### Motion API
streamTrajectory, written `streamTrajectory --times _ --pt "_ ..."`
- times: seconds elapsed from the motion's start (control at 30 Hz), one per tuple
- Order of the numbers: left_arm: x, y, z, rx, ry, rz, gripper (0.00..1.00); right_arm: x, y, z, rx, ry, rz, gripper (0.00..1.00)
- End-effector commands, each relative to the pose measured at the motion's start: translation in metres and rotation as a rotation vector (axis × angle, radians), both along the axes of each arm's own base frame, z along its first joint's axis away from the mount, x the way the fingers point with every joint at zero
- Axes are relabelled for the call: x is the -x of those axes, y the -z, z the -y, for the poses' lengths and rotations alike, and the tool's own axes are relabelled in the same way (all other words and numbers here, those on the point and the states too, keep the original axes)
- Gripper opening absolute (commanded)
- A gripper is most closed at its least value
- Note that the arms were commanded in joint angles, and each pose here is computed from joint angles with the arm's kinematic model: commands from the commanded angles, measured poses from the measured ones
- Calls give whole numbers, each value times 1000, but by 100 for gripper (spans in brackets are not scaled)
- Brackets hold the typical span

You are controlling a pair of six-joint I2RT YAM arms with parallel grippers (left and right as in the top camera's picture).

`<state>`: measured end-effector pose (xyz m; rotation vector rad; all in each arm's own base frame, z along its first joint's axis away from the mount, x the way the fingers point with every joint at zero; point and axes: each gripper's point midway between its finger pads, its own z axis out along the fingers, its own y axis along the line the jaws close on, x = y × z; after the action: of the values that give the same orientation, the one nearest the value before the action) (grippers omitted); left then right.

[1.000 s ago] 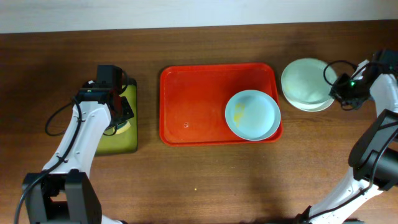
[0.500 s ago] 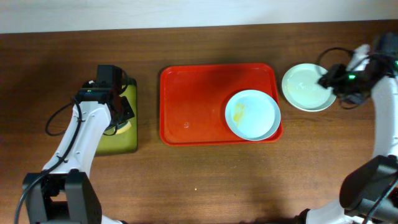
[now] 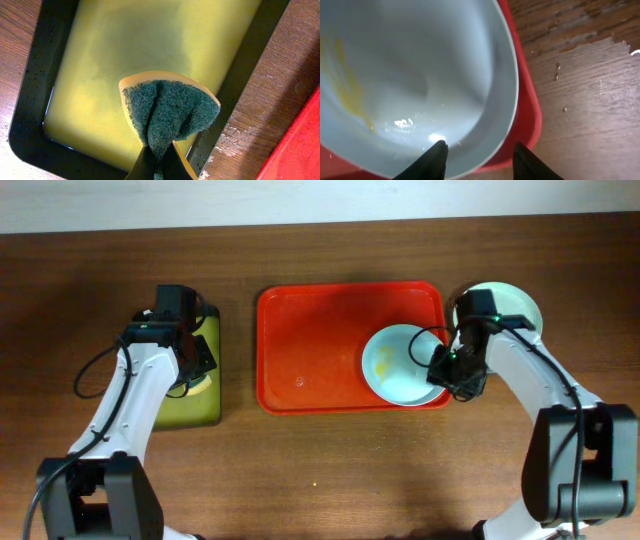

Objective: Clean dirty plates on tray and stack at the side
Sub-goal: 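Move the right gripper to the remaining blue plate rim and grip it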

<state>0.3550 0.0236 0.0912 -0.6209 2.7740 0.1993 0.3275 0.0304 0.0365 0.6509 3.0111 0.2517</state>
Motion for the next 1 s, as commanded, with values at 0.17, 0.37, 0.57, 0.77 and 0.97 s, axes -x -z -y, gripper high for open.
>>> streamTrajectory --times 0.17,0.37,0.57,0.77,0.97 --pt "0 -6 -1 8 -15 22 0 3 16 14 81 113 -4 44" --pt "0 -6 -1 8 -15 22 0 2 16 3 62 88 7 37" --pt "0 -6 -1 8 -15 22 0 8 27 0 67 97 3 36" --pt "0 -6 -1 8 -15 23 0 4 32 -5 56 86 30 36" --pt "0 -6 -1 8 -15 22 0 -17 27 -43 18 -11 143 9"
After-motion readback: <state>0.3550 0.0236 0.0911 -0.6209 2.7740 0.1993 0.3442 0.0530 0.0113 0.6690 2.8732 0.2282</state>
